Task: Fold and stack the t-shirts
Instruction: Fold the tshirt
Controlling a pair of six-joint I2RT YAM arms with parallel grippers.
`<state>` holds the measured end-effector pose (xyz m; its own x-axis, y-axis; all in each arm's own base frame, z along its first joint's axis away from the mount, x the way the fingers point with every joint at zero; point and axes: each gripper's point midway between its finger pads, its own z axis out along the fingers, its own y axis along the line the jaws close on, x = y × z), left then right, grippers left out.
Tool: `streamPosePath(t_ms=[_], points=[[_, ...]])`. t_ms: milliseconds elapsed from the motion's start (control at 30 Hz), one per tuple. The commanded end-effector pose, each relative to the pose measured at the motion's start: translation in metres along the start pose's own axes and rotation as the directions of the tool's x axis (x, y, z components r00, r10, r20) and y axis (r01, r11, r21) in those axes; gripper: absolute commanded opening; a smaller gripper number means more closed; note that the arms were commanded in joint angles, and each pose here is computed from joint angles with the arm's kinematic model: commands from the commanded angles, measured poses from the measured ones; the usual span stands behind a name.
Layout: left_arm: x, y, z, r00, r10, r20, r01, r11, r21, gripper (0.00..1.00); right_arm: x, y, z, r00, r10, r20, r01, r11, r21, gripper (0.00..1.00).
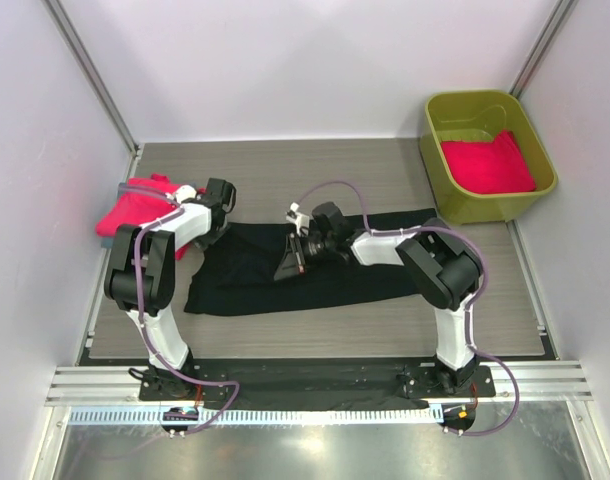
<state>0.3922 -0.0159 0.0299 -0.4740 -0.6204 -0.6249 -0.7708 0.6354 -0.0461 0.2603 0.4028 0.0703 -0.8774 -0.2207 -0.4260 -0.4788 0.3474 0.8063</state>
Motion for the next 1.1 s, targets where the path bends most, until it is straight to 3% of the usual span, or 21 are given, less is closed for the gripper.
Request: streamPosePath(t_ms=[0, 267, 300, 367, 667, 833, 1067], points=[[-0.019, -0.002, -0.001, 0.998, -0.011, 0.057, 0.012, 1.000, -0.010, 0.59, 0.007, 0.034, -0.011, 0.998, -0.061, 0.013, 0.062, 0.995, -0.084, 0.11], [-0.022, -0.003, -0.002, 0.998, -0.007, 0.064, 0.007, 1.000, -0.005, 0.59, 0.046, 0.036, -0.026, 0.995, -0.077, -0.059, 0.073, 0.996, -0.059, 0.41], [-0.022, -0.003, -0.002, 0.998, -0.004, 0.064, 0.004, 1.000, -0.005, 0.59, 0.047, 0.038, -0.030, 0.993, -0.095, -0.064, 0.091, 0.995, -0.051, 0.53], [-0.024, -0.004, -0.004, 0.998, 0.000, 0.069, 0.000, 1.000, -0.001, 0.59, 0.040, 0.038, -0.033, 0.992, -0.119, -0.046, 0.119, 0.993, -0.015, 0.58], [-0.035, -0.002, -0.027, 0.995, -0.013, 0.094, 0.009, 0.999, 0.049, 0.60, -0.025, 0.050, -0.022, 0.987, -0.131, 0.091, 0.127, 0.991, 0.052, 0.64], [-0.049, -0.002, -0.059, 0.991, -0.037, 0.132, 0.023, 0.994, 0.106, 0.62, -0.053, 0.054, 0.001, 0.985, -0.096, 0.142, 0.100, 0.995, -0.022, 0.67], [-0.020, -0.003, -0.075, 0.997, -0.081, 0.006, 0.078, 0.980, 0.183, 0.65, -0.070, 0.045, 0.029, 0.985, -0.033, 0.169, 0.045, 0.997, -0.068, 0.67]])
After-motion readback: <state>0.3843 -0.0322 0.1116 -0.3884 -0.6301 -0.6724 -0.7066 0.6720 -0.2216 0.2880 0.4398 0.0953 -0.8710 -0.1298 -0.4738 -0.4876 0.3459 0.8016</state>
